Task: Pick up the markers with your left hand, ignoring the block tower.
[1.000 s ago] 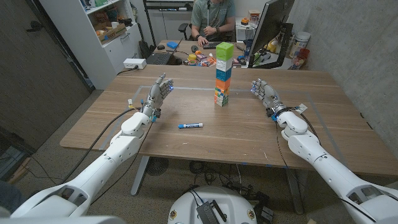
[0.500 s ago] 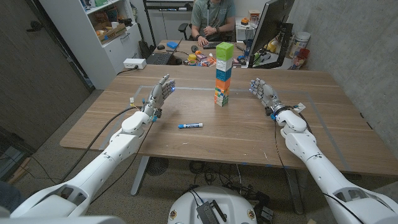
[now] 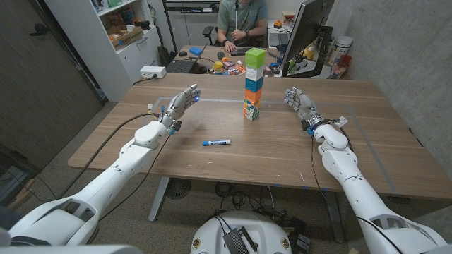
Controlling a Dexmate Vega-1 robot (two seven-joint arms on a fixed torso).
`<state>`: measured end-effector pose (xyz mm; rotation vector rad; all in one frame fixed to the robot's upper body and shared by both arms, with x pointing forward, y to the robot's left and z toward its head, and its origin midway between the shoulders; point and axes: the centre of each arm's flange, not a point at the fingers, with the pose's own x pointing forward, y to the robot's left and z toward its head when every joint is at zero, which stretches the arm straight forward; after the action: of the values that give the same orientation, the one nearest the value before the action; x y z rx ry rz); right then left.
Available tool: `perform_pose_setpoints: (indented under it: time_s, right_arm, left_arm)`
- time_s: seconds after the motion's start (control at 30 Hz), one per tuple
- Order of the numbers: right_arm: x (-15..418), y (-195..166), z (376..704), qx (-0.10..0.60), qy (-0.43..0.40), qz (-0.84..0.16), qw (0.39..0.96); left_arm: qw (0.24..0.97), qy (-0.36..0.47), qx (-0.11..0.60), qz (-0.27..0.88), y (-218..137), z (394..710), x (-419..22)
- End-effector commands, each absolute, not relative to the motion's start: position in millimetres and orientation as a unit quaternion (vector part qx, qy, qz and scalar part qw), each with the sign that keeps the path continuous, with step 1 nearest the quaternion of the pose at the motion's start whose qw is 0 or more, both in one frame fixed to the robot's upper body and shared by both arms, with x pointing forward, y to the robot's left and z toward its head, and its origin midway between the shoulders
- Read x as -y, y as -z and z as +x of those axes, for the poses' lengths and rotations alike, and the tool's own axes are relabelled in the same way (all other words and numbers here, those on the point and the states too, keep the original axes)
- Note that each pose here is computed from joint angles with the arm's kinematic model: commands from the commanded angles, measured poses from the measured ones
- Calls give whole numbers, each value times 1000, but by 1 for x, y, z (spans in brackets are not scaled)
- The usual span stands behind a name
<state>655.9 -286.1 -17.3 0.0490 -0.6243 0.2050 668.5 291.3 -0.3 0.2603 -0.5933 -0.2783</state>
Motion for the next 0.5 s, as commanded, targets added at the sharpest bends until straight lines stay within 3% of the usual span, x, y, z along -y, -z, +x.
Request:
perform_pose_setpoints:
  time_s: [0.03,0.5]
  right_arm:
    - [286,3,646,327,-46,2,944]
    - [275,-8,643,334,-5,-17,943]
  left_arm:
    - [898,239,309,200,-32,699,-279]
    - [846,314,270,336,-63,703,-272]
